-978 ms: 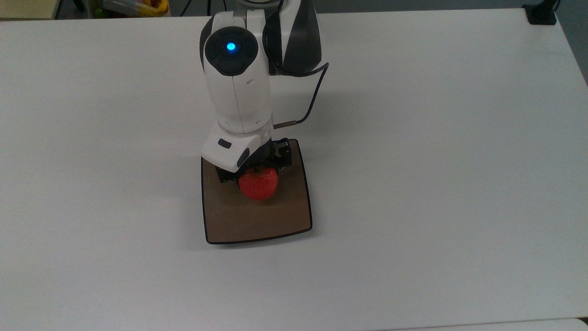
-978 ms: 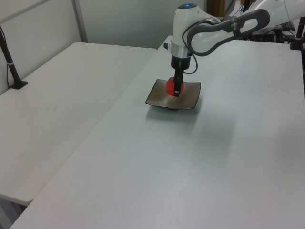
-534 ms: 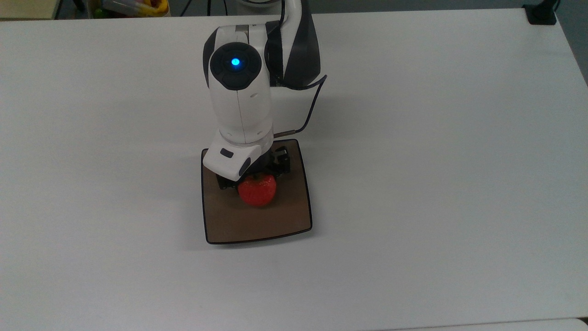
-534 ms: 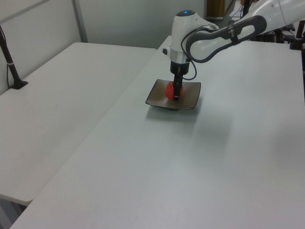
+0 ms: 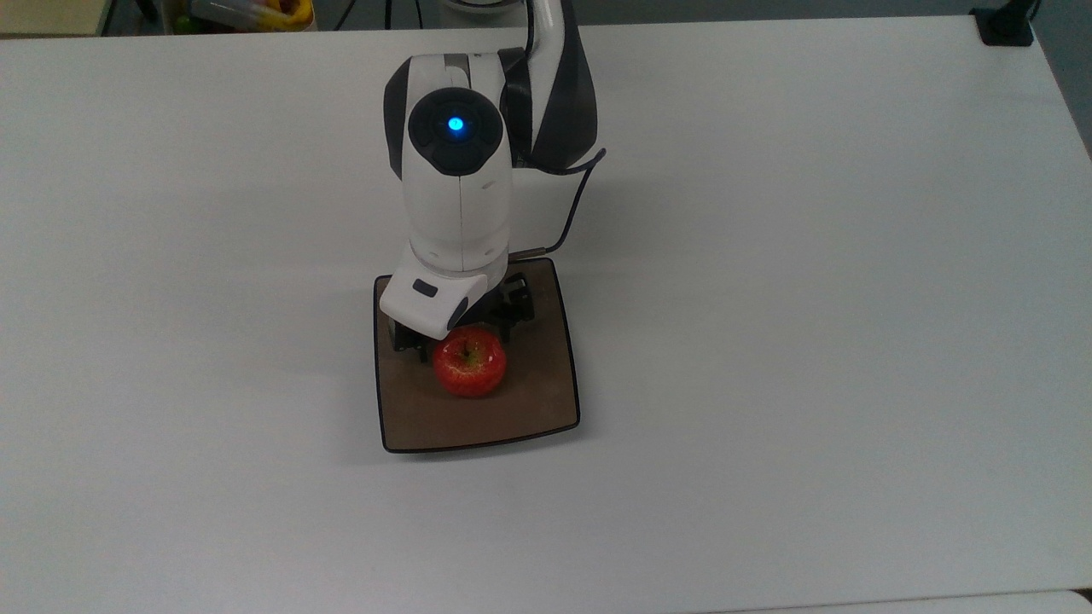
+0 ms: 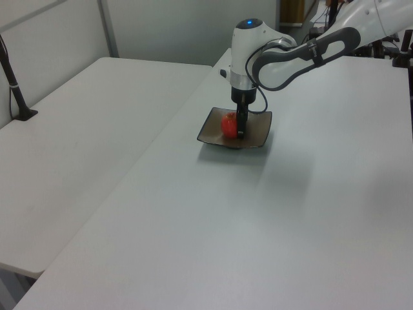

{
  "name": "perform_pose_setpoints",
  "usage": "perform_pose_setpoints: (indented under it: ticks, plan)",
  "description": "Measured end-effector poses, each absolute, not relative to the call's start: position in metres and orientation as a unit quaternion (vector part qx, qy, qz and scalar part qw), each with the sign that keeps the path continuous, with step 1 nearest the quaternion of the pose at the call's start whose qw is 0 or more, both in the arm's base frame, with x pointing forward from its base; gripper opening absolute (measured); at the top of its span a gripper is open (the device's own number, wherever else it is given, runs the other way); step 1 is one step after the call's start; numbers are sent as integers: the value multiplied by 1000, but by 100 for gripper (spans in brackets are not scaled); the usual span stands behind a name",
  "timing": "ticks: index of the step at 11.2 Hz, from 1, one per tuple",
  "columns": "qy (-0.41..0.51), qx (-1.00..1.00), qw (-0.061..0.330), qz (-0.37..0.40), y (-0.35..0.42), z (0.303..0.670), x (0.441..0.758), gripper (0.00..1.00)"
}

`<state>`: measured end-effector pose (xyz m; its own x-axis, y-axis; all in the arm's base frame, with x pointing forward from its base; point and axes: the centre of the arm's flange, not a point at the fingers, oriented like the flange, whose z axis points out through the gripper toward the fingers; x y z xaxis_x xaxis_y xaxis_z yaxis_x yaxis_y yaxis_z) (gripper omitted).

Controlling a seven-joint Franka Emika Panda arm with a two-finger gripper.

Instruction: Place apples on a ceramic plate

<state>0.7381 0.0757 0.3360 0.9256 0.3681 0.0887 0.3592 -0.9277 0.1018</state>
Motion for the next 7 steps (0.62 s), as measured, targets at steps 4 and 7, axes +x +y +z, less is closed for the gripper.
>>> perform_pose_setpoints:
  ticks: [4, 7]
  plan:
    - [174, 981, 44, 76, 78, 366, 740, 100]
    - [158, 981, 49, 100, 84, 435, 727, 100]
